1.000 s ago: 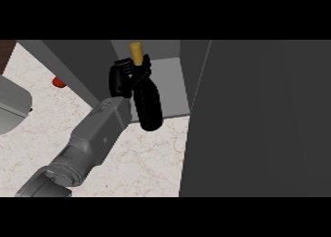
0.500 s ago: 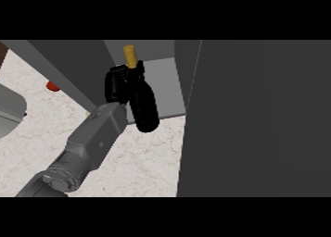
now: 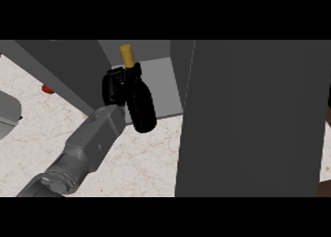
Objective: Pick up the wine, place it into the cabinet and close the cabinet
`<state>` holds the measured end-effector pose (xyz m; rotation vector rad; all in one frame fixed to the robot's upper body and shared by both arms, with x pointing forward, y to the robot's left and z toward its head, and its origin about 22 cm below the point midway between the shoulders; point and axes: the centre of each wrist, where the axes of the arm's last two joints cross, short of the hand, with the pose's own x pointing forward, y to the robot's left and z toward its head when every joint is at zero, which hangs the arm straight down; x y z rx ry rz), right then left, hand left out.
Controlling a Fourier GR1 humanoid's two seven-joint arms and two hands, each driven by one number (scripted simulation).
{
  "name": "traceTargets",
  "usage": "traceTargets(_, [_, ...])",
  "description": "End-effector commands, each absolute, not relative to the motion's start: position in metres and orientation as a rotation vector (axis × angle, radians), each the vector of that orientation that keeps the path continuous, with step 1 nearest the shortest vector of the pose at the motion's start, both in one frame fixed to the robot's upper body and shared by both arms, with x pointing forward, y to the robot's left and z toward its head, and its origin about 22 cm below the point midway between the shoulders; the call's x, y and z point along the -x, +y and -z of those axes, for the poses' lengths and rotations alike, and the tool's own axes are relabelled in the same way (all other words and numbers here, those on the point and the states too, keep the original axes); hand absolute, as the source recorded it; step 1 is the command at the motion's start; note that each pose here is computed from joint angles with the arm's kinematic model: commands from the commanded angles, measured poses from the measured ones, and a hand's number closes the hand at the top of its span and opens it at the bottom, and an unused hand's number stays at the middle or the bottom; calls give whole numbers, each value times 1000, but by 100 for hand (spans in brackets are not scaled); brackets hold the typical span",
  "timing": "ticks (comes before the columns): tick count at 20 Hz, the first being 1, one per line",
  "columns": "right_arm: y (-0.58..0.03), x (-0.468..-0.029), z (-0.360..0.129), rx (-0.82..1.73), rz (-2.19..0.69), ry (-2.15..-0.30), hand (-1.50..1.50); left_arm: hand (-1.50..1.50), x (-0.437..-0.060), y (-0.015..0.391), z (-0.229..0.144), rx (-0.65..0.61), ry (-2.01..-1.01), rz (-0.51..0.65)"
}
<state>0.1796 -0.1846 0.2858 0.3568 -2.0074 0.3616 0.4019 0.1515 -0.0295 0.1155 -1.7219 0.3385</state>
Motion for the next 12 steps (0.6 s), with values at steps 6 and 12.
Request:
traceTargets(6, [-184,-180,-285,-398,-352,-2012,-150,150,-385,136,51,-138,-1622,-307])
traceTargets(12, [-188,-178,-281,-394,-356,-2002,-150,150,-400,124,28,-164,-1640,-315])
